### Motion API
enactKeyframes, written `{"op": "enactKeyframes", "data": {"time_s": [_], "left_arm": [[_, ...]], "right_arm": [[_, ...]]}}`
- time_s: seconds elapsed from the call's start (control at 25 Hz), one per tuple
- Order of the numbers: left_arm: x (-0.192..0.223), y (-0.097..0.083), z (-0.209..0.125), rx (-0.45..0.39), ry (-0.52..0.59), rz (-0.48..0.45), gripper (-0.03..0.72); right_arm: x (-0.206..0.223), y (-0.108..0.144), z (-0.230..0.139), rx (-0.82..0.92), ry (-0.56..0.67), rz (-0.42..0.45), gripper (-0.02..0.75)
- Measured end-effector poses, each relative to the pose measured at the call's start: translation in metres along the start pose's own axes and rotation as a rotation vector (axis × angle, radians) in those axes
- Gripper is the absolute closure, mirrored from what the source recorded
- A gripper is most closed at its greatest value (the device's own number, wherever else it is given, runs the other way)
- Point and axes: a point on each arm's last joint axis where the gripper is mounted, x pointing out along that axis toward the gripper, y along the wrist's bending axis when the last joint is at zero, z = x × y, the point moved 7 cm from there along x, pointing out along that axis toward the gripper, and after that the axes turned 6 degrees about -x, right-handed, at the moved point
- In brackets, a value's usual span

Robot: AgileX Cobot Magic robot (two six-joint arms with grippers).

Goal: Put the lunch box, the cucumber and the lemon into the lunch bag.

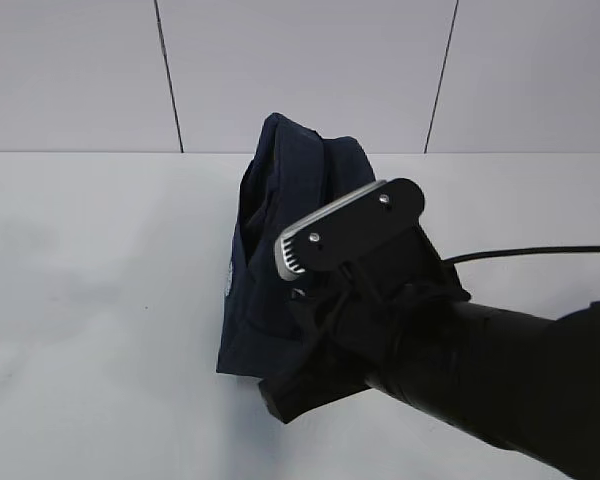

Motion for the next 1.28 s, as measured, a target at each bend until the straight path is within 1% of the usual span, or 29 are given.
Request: {"op": "enactKeyframes", "data": {"time_s": [0.08,0.4,0.6,0.8,1.04,1.12,1.28], "left_arm": [[0.0,0.0,0.0,0.0,0.0,0.0,0.258],[0.0,0.0,0.0,0.0,0.0,0.0,0.258],[0.0,0.0,0.0,-0.001,0.0,-0.001,0.258],[0.0,0.0,0.0,-0.001,0.0,-0.001,0.258],[0.0,0.0,0.0,-0.001,0.0,-0.001,0.258],[0.0,0.0,0.0,-0.001,0.0,-0.001,0.258],[0.0,0.0,0.0,-0.001,0.0,-0.001,0.258]], "right_arm": [[0.0,0.005,0.012,-0.045,-0.021,0.027,0.717],[-0.002,0.016,0.055,-0.175,-0.114,0.08,0.717],[0.011,0.027,0.072,-0.23,-0.132,0.111,0.717],[0.019,0.028,0.087,-0.272,-0.151,0.095,0.717],[0.017,0.016,0.101,-0.311,-0.155,0.017,0.717],[0.017,0.016,0.101,-0.309,-0.151,0.022,0.717],[0.028,0.025,0.092,-0.308,-0.122,0.061,0.717]]}}
